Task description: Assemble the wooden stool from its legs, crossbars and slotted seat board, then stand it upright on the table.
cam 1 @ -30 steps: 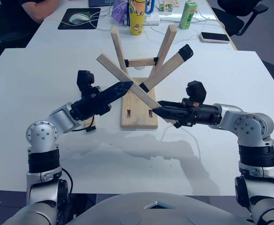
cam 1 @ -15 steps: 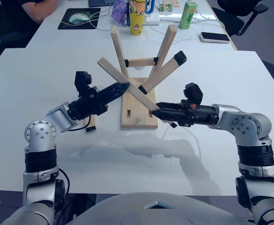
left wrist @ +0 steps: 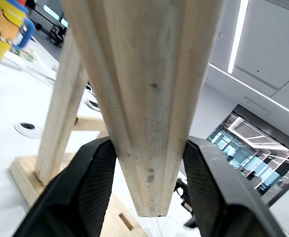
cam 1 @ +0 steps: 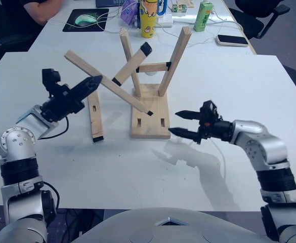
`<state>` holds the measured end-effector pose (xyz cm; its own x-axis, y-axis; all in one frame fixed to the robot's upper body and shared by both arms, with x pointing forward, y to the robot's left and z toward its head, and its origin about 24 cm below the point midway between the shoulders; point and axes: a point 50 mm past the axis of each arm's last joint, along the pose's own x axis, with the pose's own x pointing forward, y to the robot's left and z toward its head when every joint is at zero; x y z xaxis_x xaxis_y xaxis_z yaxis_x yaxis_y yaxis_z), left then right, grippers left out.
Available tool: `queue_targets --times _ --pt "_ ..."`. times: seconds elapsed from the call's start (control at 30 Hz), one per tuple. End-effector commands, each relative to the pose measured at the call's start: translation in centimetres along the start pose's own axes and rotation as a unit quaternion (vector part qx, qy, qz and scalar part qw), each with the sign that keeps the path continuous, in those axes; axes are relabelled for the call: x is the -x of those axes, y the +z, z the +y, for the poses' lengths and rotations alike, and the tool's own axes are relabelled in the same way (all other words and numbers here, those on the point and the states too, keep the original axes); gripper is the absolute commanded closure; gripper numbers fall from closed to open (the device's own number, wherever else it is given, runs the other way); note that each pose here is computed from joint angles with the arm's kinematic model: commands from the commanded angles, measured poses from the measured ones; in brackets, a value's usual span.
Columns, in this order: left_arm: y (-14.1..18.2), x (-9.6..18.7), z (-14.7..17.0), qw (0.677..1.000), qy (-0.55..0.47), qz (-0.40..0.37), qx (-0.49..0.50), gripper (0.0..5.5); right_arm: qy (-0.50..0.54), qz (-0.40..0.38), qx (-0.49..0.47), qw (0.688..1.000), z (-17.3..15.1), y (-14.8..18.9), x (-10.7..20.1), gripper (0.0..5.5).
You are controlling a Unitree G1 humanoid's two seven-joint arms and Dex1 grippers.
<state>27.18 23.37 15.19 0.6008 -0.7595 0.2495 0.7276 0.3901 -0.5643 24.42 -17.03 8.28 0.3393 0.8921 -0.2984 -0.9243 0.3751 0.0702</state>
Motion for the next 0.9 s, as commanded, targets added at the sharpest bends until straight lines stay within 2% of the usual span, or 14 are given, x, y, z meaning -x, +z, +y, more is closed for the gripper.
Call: queue_targets --times 0.03,0.1,0.2,0.3,0.47,0.6,0.7,0.73,0.8,0.83,0.9 --pt "2.4 -0.8 -1.3 0.998 -0.025 -0.009 -0.053 3.44 -0.009 0.028 0.183 0.983 2.2 -2.0 -2.4 1.14" --pt "2.6 -1.5 -1.8 0.996 -0.038 -0.005 -0.076 3.44 -0.043 0.037 0.243 0.968 2.4 -3.0 -3.4 1.14" --pt "3.0 -2.7 -2.5 0.992 -0.047 0.001 -0.118 3.44 -0.069 0.05 0.244 0.966 2.3 -4.6 -4.0 1.14" --pt "3.1 -3.1 -2.7 0.986 -0.041 0.013 -0.161 3.44 -0.108 0.076 0.271 0.953 0.8 -5.0 -3.8 1.14" --pt "2.2 -3.6 -2.7 0.983 -0.037 0.026 -0.18 3.44 -0.166 0.076 0.293 0.939 -1.5 -4.4 -3.0 1.14" --pt "1.2 -3.9 -2.6 0.98 -0.034 0.04 -0.191 3.44 -0.162 0.064 0.303 0.937 -1.7 -4.0 -2.9 1.14" --pt "0.5 -4.2 -2.4 0.974 -0.032 0.064 -0.216 3.44 -0.149 0.032 0.284 0.947 -1.3 -3.5 -2.4 1.14" --pt "0.2 -4.3 -2.3 0.971 -0.033 0.073 -0.226 3.44 -0.144 0.018 0.266 0.953 -1.1 -3.4 -2.1 1.14" --pt "-0.1 -4.4 -2.1 0.964 -0.04 0.095 -0.247 3.44 -0.144 -0.047 0.14 0.979 -0.4 -3.1 -1.7 1.14" --pt "-0.1 -4.6 -2.1 0.96 -0.049 0.105 -0.255 3.44 -0.152 -0.097 0.053 0.982 -0.1 -2.7 -1.7 1.34" --pt "0.0 -5.0 -2.1 0.953 -0.064 0.121 -0.271 3.44 -0.171 -0.168 -0.067 0.968 0.2 -2.0 -2.0 1.6"
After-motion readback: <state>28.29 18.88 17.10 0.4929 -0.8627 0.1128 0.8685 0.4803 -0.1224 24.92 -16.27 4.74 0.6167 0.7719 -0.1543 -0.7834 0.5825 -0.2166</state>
